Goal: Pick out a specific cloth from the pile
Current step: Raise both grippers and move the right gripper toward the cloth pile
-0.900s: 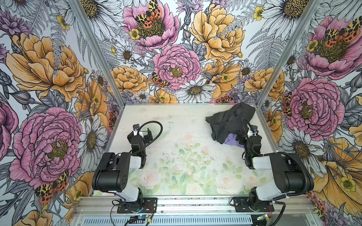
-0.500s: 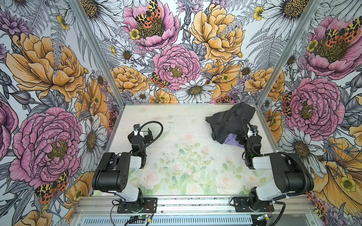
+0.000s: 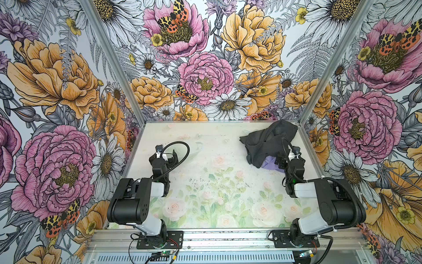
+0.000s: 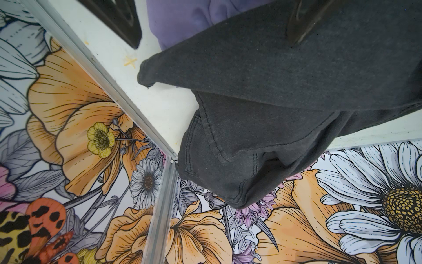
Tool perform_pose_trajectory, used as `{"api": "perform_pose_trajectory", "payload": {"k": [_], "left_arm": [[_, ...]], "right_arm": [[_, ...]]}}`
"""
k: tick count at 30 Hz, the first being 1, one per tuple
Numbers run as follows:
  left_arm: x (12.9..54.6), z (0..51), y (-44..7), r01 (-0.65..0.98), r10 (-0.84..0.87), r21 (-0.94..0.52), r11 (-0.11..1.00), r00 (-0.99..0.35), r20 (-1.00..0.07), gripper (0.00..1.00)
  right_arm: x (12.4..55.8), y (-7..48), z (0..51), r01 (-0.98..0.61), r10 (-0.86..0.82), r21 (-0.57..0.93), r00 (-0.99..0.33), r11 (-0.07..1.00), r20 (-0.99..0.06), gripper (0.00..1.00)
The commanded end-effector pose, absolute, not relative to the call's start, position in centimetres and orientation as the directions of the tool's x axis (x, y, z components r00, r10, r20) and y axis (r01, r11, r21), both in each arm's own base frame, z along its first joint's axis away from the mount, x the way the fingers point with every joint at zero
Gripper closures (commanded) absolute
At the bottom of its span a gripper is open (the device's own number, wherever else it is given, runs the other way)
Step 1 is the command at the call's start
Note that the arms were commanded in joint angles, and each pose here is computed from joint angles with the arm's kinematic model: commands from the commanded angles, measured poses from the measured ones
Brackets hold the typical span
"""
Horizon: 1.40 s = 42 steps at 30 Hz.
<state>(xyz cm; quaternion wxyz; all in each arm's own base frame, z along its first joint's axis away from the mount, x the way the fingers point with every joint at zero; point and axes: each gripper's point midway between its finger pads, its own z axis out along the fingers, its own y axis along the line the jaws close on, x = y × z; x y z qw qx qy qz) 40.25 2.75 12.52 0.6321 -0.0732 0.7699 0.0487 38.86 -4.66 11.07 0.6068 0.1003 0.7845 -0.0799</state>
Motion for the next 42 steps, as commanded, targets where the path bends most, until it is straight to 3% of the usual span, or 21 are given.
{"api": "perform_pose_trajectory", "payload": {"k": [1,12,16,21,23,27,33,37,42], "left_arm": [[40.2,13.1,2.7,-0.161,-0.064,-0.038,0.986,-0.163,-0.985,0.01],[36.7,20.9,3.9,-0.357,-0.082,-0.026,0.934,-0.144,-0.986,0.01],[34.9,23.1,4.2,-0.387,-0.158,-0.067,0.920,-0.209,-0.965,0.01],[32.9,24.6,5.1,-0.431,-0.297,-0.183,0.884,-0.213,-0.931,0.01],[32.2,24.9,5.8,-0.450,-0.343,-0.207,0.869,-0.244,-0.907,0.01],[31.6,24.8,6.9,-0.483,-0.412,-0.247,0.840,-0.270,-0.871,0.01],[32.2,25.5,6.2,-0.417,-0.450,-0.303,0.857,-0.318,-0.834,0.01],[32.9,25.0,5.1,-0.396,-0.450,-0.293,0.870,-0.395,-0.801,0.01],[33.1,24.1,1.2,-0.334,-0.406,-0.266,0.904,-0.483,-0.776,0.01]], "right_arm": [[39.3,-4.5,11.6,0.252,0.049,-0.010,-0.228,0.968,-0.972,0.01],[37.8,-4.3,16.7,0.250,0.034,-0.022,-0.220,0.968,-0.975,0.01],[36.4,-6.1,19.6,0.372,0.123,0.025,-0.240,0.928,-0.963,0.01],[35.8,-6.1,22.9,0.368,0.098,-0.011,-0.274,0.930,-0.957,0.00],[35.6,-6.6,23.4,0.402,0.119,-0.034,-0.350,0.915,-0.929,0.01],[36.4,-4.3,23.1,0.221,0.016,-0.116,-0.518,0.968,-0.855,0.00],[36.4,-4.7,23.6,0.263,0.086,-0.075,-0.551,0.962,-0.830,0.00],[36.0,-3.5,23.4,0.199,0.097,-0.020,-0.560,0.980,-0.823,0.04],[35.6,-1.5,21.8,0.181,0.204,0.110,-0.655,0.977,-0.727,0.01]]}}
